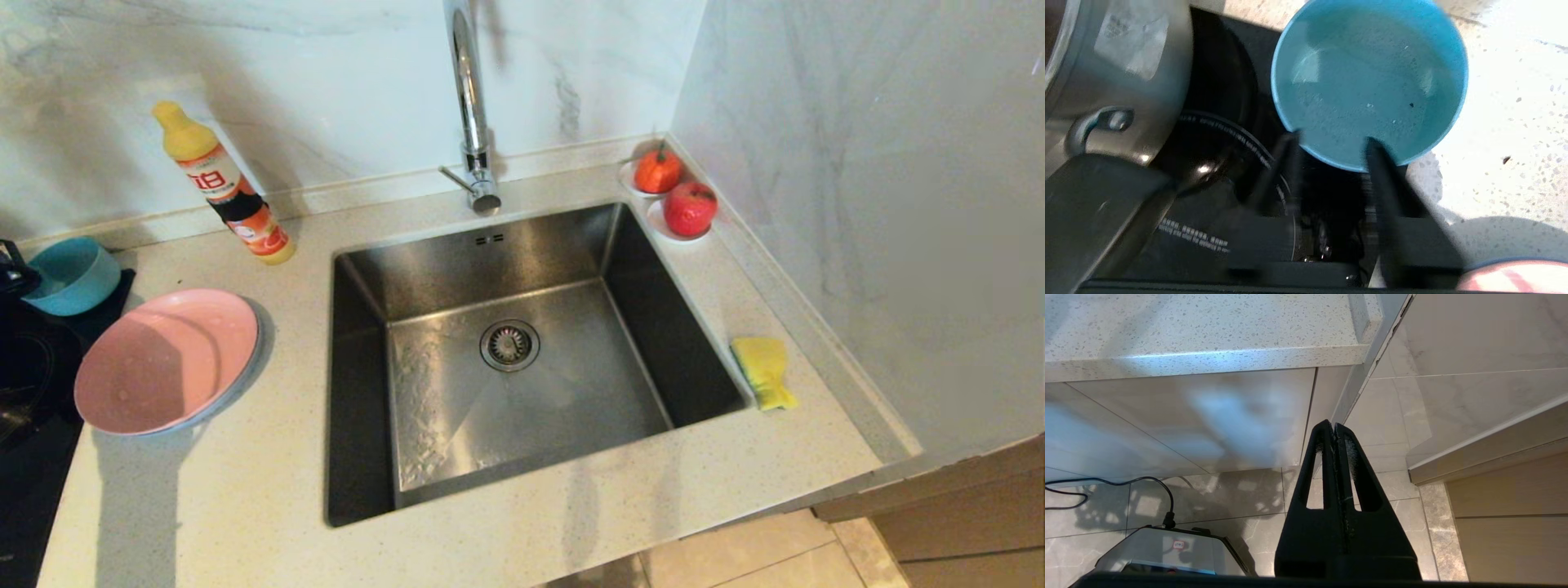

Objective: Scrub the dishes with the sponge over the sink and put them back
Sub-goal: Place the bowl on the plate

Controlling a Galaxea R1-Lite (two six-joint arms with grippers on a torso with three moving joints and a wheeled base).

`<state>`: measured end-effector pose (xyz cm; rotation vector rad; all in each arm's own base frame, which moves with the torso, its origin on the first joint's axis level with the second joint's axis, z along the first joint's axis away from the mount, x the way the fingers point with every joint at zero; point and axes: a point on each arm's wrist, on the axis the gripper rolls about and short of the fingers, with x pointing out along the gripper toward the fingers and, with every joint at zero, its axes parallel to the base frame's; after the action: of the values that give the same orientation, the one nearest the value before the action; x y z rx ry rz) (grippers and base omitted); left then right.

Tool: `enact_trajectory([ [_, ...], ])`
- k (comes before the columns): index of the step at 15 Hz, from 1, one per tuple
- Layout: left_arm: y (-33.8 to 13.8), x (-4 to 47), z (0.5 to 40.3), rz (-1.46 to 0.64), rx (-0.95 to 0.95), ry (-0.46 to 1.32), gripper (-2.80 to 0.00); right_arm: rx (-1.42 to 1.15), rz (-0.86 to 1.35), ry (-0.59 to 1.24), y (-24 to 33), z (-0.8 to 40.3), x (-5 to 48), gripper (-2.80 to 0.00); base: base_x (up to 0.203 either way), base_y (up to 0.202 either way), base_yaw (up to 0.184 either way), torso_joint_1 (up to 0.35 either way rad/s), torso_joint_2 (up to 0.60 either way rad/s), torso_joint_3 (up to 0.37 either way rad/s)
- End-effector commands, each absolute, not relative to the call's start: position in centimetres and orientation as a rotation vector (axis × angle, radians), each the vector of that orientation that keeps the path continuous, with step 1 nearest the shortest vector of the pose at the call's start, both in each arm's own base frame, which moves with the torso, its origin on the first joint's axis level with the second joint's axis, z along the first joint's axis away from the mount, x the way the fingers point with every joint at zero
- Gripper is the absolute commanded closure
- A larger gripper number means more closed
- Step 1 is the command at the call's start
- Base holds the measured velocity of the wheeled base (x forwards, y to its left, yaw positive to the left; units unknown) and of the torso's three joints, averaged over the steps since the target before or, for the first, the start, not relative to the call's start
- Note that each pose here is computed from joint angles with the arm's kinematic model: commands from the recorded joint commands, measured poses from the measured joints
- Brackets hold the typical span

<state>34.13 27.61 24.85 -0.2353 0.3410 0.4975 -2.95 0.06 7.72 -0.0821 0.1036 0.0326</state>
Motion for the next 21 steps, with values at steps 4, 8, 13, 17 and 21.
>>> enact_trajectory([
  [4,27.3,34.4,24.3,0.410,-0.283,0.364,-2.80,-0.083,0.034,0.106,0.1,7.7,-2.9,0.00,0.000,0.000,0.000,0.000,0.00,0.000],
  [8,27.0,34.8,23.6,0.343,-0.311,0.394,-2.80,-0.083,0.034,0.106,0.1,7.7,-2.9,0.00,0.000,0.000,0.000,0.000,0.00,0.000],
  [13,26.9,35.3,23.0,0.309,-0.317,0.400,-2.80,-0.083,0.034,0.106,0.1,7.7,-2.9,0.00,0.000,0.000,0.000,0.000,0.00,0.000],
  [17,26.7,35.9,23.2,0.262,-0.294,0.360,-2.80,-0.083,0.034,0.106,0.1,7.7,-2.9,0.00,0.000,0.000,0.000,0.000,0.00,0.000],
  [21,25.5,34.8,25.9,0.210,-0.259,0.314,-2.80,-0.083,0.034,0.106,0.1,7.7,-2.9,0.00,0.000,0.000,0.000,0.000,0.00,0.000],
])
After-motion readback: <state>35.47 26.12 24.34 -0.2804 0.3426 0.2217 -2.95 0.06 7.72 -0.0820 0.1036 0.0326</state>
